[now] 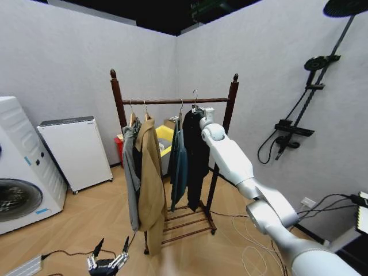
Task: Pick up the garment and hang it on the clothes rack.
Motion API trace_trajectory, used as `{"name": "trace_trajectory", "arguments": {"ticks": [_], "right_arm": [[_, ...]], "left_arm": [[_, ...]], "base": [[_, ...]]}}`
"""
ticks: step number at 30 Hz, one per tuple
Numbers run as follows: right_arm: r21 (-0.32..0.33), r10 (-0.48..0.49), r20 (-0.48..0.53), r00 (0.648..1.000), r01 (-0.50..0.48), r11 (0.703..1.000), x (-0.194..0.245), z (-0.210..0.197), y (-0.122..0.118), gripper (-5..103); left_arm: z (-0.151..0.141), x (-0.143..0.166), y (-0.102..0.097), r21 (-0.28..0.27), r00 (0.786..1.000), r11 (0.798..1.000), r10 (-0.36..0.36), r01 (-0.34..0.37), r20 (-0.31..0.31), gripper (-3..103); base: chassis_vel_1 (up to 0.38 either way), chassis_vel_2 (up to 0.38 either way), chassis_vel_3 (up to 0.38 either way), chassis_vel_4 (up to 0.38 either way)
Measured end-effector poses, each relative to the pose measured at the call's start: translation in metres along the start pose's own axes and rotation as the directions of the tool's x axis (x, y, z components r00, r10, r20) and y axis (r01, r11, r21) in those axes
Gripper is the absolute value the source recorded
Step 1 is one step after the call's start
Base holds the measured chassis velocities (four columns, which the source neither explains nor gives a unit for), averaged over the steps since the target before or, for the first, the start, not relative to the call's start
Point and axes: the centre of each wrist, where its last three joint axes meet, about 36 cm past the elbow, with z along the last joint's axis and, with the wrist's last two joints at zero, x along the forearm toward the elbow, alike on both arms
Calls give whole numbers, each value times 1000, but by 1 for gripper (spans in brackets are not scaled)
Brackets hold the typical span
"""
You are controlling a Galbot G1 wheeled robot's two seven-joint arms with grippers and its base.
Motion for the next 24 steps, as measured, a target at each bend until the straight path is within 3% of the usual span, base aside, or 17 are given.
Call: {"name": "trace_trajectory", "arguments": {"ticks": [10,19,24], "right_arm": [[-46,-29,-106,994,24,999,-25,16,-1,10],[-62,-17,-137,990,8,998,-21,29,-9,7],[-55,-28,-84,996,24,998,1,21,-24,27]], "left_arm": [[0,0,0,0,1000,1000,0,0,0,100],[0,0,0,0,1000,1000,0,0,0,100],[0,0,0,0,1000,1000,0,0,0,100]], "base": [[0,0,0,0],[0,0,0,0],[0,0,0,0]]}}
